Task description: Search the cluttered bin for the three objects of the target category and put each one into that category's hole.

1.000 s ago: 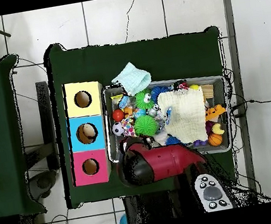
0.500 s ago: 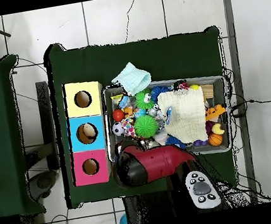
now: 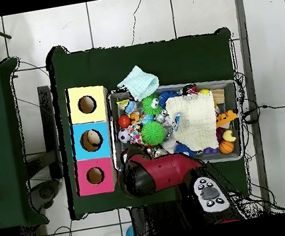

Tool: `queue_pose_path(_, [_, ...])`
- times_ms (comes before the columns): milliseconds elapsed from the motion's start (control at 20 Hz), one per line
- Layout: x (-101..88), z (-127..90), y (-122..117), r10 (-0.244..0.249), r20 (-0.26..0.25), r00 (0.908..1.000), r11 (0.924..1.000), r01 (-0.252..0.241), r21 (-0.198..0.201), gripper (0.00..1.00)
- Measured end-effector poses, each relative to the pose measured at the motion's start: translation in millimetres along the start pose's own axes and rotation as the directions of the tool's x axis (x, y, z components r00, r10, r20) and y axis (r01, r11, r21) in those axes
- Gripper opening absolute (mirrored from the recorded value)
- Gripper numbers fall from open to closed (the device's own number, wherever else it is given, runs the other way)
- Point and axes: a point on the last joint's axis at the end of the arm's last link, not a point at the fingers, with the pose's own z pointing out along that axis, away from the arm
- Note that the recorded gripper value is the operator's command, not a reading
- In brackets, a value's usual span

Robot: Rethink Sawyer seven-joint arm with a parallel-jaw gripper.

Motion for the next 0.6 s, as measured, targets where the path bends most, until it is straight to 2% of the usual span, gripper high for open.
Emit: queue_pose_path(600, [-18.1, -10, -5, 0.042, 0.017, 0.9990, 0.9991, -0.042, 0.009, 1.00])
